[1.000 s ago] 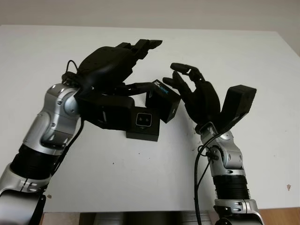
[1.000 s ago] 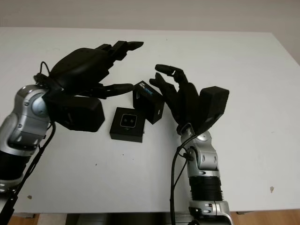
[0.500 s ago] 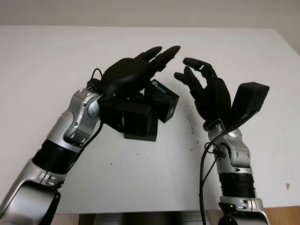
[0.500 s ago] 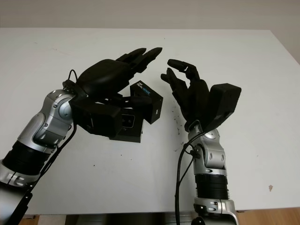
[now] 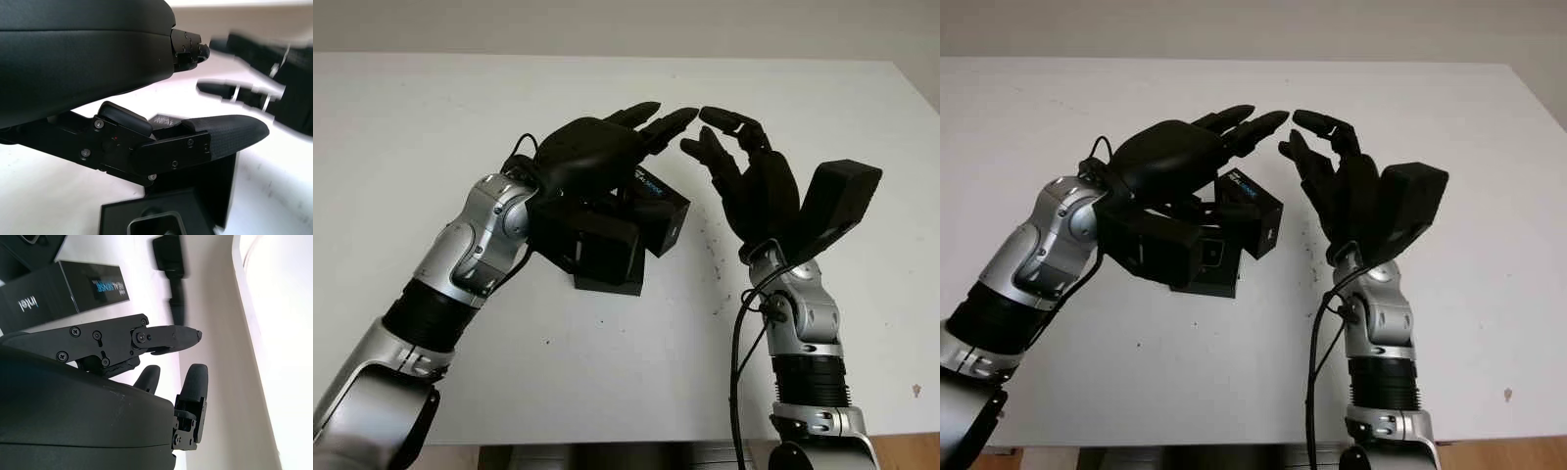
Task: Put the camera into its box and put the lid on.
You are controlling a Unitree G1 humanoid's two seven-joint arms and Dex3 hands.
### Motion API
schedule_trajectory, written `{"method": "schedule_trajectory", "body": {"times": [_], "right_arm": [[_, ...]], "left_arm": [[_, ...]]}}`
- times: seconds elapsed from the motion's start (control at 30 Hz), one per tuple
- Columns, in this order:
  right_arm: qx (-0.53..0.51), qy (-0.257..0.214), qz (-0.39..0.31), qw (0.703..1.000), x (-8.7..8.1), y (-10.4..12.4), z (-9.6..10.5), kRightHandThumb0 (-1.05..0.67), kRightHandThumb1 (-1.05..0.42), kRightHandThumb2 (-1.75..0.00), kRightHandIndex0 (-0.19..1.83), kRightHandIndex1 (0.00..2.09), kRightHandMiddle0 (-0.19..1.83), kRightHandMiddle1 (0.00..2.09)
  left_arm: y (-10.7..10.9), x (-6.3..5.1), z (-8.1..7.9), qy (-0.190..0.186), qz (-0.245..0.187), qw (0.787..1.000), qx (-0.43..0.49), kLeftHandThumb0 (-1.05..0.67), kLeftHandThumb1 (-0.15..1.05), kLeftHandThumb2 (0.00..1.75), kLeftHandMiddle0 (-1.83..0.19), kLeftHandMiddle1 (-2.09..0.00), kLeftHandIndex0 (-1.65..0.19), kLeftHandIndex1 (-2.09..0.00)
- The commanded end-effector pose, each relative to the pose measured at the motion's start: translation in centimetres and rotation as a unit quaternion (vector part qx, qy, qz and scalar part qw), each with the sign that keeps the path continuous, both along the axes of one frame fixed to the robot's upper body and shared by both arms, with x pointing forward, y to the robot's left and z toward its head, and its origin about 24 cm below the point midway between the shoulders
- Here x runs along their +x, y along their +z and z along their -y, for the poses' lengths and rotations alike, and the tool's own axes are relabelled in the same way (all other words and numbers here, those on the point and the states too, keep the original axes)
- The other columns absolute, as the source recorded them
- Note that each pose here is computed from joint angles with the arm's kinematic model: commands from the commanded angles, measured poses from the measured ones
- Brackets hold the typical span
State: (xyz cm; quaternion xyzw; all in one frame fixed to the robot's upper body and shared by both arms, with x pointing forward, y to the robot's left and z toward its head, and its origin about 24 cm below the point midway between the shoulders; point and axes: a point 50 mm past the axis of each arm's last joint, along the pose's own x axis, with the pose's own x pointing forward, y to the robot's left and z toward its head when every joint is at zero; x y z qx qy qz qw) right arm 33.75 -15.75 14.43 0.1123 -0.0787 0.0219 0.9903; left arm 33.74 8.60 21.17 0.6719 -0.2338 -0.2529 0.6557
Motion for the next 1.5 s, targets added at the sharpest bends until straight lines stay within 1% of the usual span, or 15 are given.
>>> {"method": "schedule_trajectory", "body": {"times": [0.0, 0.1, 0.23, 0.33, 0.4, 0.53, 0.57, 0.77, 0.87, 1.0, 1.07, 1.13, 1.33, 1.47], "right_arm": [[0.003, -0.021, 0.03, 0.999, -0.1, 1.3, 0.5, -0.35, -1.05, -0.25, -0.01, 1.18, -0.1, 1.43], [0.027, -0.058, 0.041, 0.997, -0.3, 1.8, 1.3, -0.34, -1.05, -0.26, -0.01, 1.19, -0.11, 1.43], [0.04, -0.109, 0.064, 0.991, -0.6, 2.9, 3.2, -0.32, -1.05, -0.29, -0.04, 1.18, -0.13, 1.47], [0.042, -0.13, 0.07, 0.988, -0.7, 3.4, 3.9, -0.32, -1.05, -0.29, -0.03, 1.21, -0.13, 1.51], [0.034, -0.135, 0.069, 0.988, -0.8, 3.3, 4.1, -0.32, -1.05, -0.28, -0.01, 1.23, -0.13, 1.51], [0.031, -0.125, 0.057, 0.99, -0.9, 2.7, 3.6, -0.3, -1.05, -0.28, -0.03, 1.22, -0.12, 1.46], [0.032, -0.121, 0.052, 0.991, -0.9, 2.5, 3.4, -0.3, -1.05, -0.28, -0.03, 1.22, -0.11, 1.48], [0.027, -0.111, 0.038, 0.993, -0.8, 1.8, 2.7, -0.29, -1.05, -0.27, -0.02, 1.23, -0.1, 1.5], [0.022, -0.104, 0.036, 0.994, -0.8, 1.6, 2.6, -0.29, -1.05, -0.28, -0.02, 1.24, -0.11, 1.49], [0.018, -0.096, 0.023, 0.995, -0.7, 1.2, 2.1, -0.27, -1.05, -0.29, -0.01, 1.23, -0.11, 1.46], [0.009, -0.083, 0.011, 0.996, -0.6, 0.7, 1.5, -0.26, -1.05, -0.3, 0.0, 1.24, -0.12, 1.47], [0.0, -0.066, -0.009, 0.998, -0.5, -0.1, 0.8, -0.27, -1.05, -0.27, -0.01, 1.24, -0.1, 1.48], [-0.021, -0.03, -0.037, 0.999, -0.4, -1.7, -0.7, -0.23, -1.05, -0.26, 0.02, 1.22, -0.06, 1.46], [-0.033, -0.016, -0.046, 0.998, -0.3, -2.1, -1.3, -0.25, -1.05, -0.23, 0.04, 1.22, -0.04, 1.46]], "left_arm": [[0.7, -0.1, 0.7, -0.011, 0.008, 0.999, 0.034, -0.97, 1.05, 0.71, 0.02, -0.06, -0.05, -0.1], [0.5, 0.0, 0.9, -0.01, -0.002, 0.998, 0.062, -0.98, 1.05, 0.71, -0.01, -0.07, -0.11, -0.1], [-0.1, 0.1, 1.0, -0.008, -0.001, 0.996, 0.094, -0.98, 1.05, 0.71, -0.08, -0.09, -0.16, -0.1], [-0.3, 0.2, 1.0, -0.006, 0.001, 0.994, 0.112, -0.99, 1.05, 0.73, -0.09, -0.08, -0.17, -0.08], [-0.4, 0.3, 1.0, -0.003, -0.004, 0.993, 0.121, -0.99, 1.05, 0.75, -0.09, -0.07, -0.15, -0.07], [-0.6, 0.2, 1.2, -0.002, -0.02, 0.992, 0.122, -0.99, 1.05, 0.74, -0.06, -0.05, -0.13, -0.05], [-0.6, 0.2, 1.1, -0.003, -0.021, 0.992, 0.121, -0.99, 1.05, 0.74, -0.05, -0.05, -0.12, -0.05], [0.6, -0.7, 0.6, -0.013, -0.005, 0.994, 0.11, -0.98, 1.05, 0.78, -0.1, -0.07, -0.11, -0.05], [1.0, -1.1, 0.4, -0.019, 0.0, 0.995, 0.102, -0.96, 1.05, 0.77, -0.09, -0.06, -0.11, -0.05], [1.8, -2.0, -0.3, -0.027, 0.016, 0.995, 0.092, -0.94, 1.05, 0.77, -0.09, -0.06, -0.13, -0.06], [2.1, -2.2, -0.7, -0.026, 0.023, 0.996, 0.083, -0.93, 1.05, 0.77, -0.11, -0.06, -0.14, -0.06], [2.3, -2.3, -1.2, -0.021, 0.028, 0.996, 0.079, -0.94, 1.05, 0.78, -0.11, -0.06, -0.14, -0.06], [2.6, -2.6, -2.2, -0.003, 0.013, 0.998, 0.065, -0.91, 1.05, 0.77, -0.11, -0.06, -0.15, -0.06], [2.8, -2.8, -2.8, 0.011, 0.008, 0.998, 0.062, -0.88, 1.05, 0.75, -0.1, -0.05, -0.14, -0.06]]}}
